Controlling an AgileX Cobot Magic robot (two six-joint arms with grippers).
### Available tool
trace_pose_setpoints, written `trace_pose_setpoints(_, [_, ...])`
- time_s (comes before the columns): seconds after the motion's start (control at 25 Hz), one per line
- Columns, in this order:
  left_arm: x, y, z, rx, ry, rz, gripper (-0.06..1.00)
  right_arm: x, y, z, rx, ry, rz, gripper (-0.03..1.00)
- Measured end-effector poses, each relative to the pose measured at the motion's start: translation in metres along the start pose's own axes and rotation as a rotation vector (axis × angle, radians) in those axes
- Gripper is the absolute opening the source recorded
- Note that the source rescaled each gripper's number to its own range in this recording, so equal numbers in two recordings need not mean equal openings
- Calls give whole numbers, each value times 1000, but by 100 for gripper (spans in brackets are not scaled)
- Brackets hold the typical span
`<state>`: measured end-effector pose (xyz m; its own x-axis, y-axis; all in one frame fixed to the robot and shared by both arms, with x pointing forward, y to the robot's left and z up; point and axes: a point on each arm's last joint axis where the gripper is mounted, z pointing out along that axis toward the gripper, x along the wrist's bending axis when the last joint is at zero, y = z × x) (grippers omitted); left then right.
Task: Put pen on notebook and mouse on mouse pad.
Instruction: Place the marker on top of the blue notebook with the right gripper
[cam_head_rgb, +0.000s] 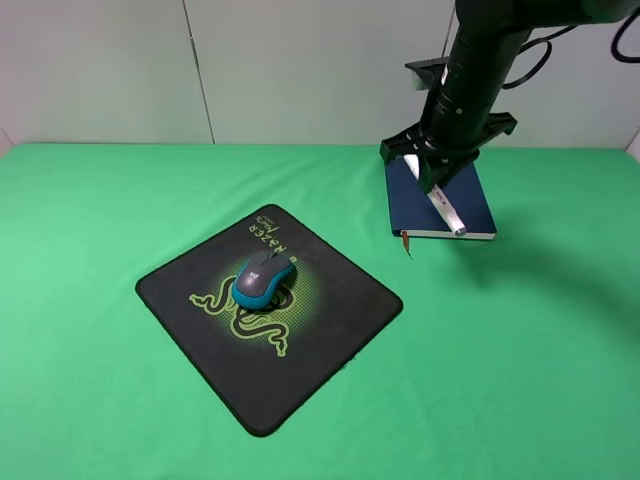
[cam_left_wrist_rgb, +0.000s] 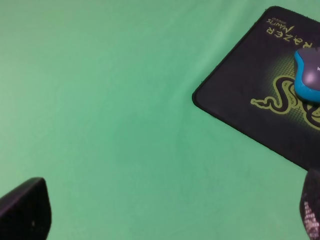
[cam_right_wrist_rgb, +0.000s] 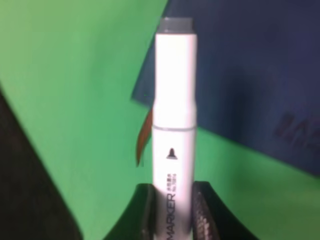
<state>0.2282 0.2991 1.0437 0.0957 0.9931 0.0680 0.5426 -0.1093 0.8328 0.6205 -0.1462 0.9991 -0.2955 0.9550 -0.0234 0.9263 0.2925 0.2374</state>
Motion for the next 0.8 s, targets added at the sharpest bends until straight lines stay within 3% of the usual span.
trace_pose_setpoints(0.48, [0, 0, 0, 0, 0, 0, 100, -50, 66, 51, -24, -31, 102, 1])
trace_pose_setpoints(0.8, [0, 0, 0, -1, 0, 0, 100, -75, 67, 91, 47, -43, 146, 1])
